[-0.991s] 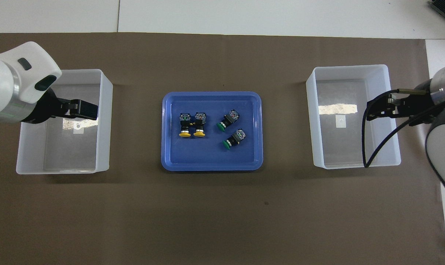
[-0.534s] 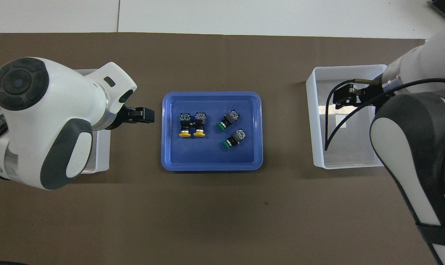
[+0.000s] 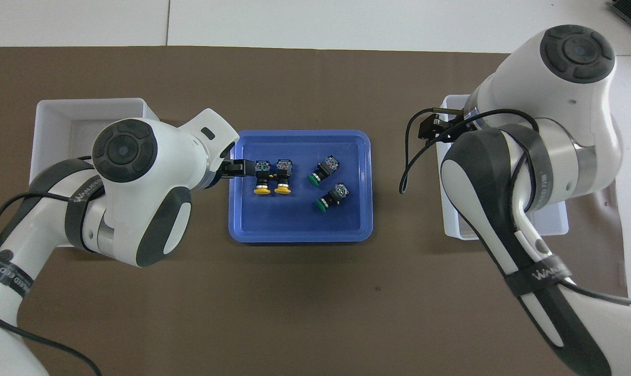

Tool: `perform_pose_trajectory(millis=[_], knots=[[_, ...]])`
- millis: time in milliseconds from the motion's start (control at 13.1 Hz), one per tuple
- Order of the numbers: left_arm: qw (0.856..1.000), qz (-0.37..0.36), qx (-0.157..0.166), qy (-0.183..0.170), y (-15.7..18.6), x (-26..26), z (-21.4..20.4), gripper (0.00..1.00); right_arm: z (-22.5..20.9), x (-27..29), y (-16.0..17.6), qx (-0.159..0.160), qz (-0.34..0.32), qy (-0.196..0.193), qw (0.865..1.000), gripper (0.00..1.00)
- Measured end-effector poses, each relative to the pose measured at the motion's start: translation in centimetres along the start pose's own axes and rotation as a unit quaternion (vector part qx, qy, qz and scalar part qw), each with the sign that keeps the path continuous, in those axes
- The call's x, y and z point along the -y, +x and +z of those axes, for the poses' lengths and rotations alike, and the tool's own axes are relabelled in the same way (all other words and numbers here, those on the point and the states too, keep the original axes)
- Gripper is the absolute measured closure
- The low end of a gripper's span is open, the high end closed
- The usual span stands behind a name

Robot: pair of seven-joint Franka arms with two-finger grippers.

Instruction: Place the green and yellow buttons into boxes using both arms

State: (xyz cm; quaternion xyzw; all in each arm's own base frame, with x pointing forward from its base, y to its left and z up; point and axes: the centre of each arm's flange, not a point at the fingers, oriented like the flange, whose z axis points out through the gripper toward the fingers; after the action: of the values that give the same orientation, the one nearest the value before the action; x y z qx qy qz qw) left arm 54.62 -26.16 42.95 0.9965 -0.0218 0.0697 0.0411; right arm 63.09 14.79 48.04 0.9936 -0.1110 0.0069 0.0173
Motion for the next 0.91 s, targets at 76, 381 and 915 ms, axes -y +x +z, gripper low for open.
perform_pose_trajectory(millis=[76,381,915], knots=[[1.0,-0.004,-0.001,-0.001,-0.2,-0.9,1.2,0.0,0.7,0.8,0.0,0.0,0.003,0.0,1.0,0.0],[1.0,-0.007,0.001,0.0,-0.3,-2.3,5.4,0.0,1.8,2.7,-0.6,0.002,0.011,-0.002,1.0,0.0],[1.0,-0.021,-0.006,0.005,-1.0,-4.6,11.1,0.08,2.7,4.3,-1.0,0.0,0.015,-0.001,1.0,0.0]])
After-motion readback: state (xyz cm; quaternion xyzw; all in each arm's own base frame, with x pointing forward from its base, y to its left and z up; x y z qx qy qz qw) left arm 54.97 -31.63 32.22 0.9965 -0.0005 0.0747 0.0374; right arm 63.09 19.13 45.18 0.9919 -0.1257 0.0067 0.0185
